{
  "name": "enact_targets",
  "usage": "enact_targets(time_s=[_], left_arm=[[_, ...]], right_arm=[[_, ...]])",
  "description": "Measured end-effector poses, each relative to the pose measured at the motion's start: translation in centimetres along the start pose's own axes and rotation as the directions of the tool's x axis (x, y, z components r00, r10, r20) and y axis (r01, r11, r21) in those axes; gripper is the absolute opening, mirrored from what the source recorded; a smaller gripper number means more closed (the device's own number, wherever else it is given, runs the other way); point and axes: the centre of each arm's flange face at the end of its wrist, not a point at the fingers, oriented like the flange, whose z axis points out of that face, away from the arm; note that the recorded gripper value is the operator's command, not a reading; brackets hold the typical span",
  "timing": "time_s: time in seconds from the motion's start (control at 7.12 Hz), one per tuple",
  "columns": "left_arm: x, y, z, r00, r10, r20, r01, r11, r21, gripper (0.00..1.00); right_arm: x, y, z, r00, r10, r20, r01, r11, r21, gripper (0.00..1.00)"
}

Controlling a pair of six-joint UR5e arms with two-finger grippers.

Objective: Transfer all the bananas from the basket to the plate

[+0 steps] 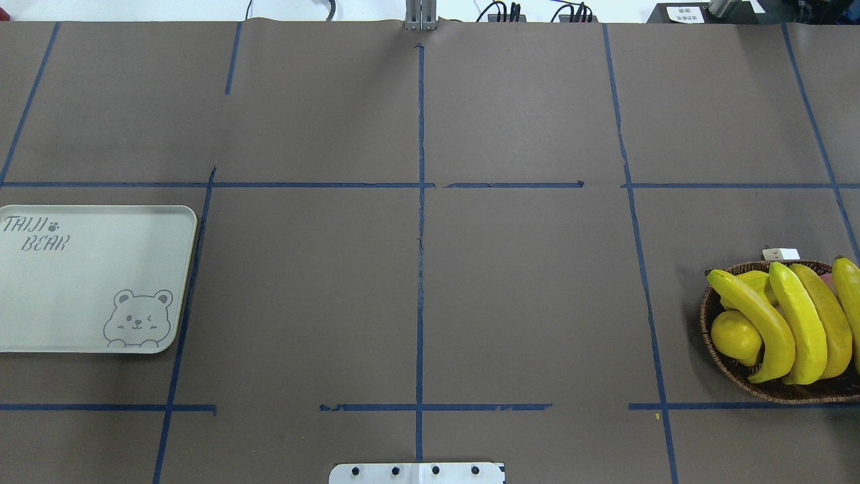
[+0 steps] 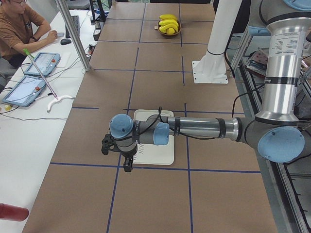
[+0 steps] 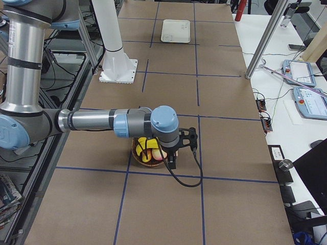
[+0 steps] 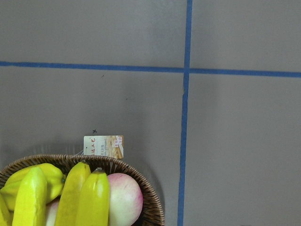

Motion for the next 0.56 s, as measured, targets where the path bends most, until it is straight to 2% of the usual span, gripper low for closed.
enact_targets(time_s=[0.42,0.56], left_arm=[[-0.2,0.6,0.2,1.000,-0.019,-0.001,0.019,1.000,-0.003,1.00],[-0.2,0.6,0.2,1.000,-0.021,-0.001,0.021,1.000,-0.003,1.00]], right_arm=[[-3.3,5.4,3.5,0.998,0.050,-0.040,-0.050,0.999,-0.014,0.97],[-3.8,6.3,4.3,0.998,0.041,-0.043,-0.042,0.999,-0.027,0.96]])
